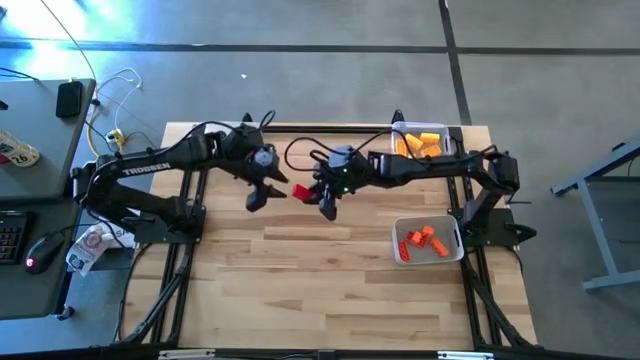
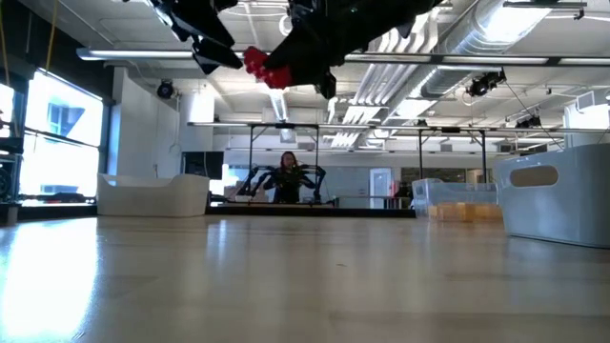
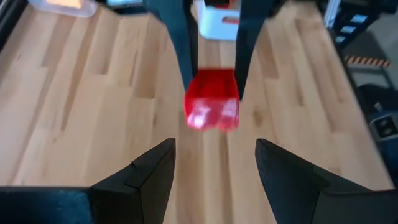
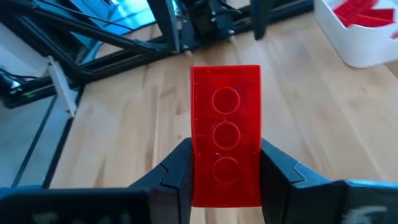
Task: Sort & place blocks by color
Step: Put the red game piece into the white bin
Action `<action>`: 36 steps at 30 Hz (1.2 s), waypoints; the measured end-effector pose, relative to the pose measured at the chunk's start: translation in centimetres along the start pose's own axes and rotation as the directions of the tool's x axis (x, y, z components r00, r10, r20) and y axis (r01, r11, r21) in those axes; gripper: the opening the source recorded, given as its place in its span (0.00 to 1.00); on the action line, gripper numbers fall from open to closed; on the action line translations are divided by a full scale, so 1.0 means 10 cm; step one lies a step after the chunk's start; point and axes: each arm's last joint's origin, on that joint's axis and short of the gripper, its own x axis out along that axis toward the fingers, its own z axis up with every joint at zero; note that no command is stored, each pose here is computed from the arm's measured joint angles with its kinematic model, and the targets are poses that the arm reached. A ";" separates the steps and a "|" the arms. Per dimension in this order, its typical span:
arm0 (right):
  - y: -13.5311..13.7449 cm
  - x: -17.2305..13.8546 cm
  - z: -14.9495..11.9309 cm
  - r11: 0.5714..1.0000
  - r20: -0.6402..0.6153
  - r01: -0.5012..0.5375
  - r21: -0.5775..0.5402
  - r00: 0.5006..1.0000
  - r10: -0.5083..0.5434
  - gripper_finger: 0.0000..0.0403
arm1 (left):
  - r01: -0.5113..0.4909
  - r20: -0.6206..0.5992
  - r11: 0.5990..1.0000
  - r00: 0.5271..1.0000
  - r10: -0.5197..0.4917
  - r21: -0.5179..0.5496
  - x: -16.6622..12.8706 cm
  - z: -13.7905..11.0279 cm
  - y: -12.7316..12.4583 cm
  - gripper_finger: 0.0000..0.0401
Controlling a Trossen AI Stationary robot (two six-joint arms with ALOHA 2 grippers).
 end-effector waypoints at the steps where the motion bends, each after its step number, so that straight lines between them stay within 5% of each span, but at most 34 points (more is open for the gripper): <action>1: 0.02 0.01 0.00 1.000 0.004 -0.007 -0.007 1.000 0.007 0.26 | 0.004 0.012 1.000 1.000 -0.004 -0.009 0.01 0.02 -0.02 0.52; 11: 0.10 0.02 0.06 0.999 0.075 -0.029 -0.024 0.997 0.030 0.26 | 0.028 0.065 1.000 0.997 -0.029 0.008 0.05 0.09 -0.15 0.52; 20: 0.11 0.01 0.10 0.999 0.122 -0.032 -0.035 0.992 0.036 0.26 | -0.069 0.075 0.997 0.995 0.071 -0.035 0.06 0.11 -0.15 0.51; 29: 0.11 0.01 0.10 0.999 0.120 -0.040 -0.028 0.992 0.043 0.30 | -0.040 0.090 0.997 0.995 0.046 -0.069 0.06 0.12 -0.16 0.28; 36: 0.11 0.01 0.10 0.999 0.119 -0.041 -0.032 0.992 0.044 0.30 | -0.034 0.090 0.997 0.995 0.040 -0.067 0.06 0.12 -0.16 0.28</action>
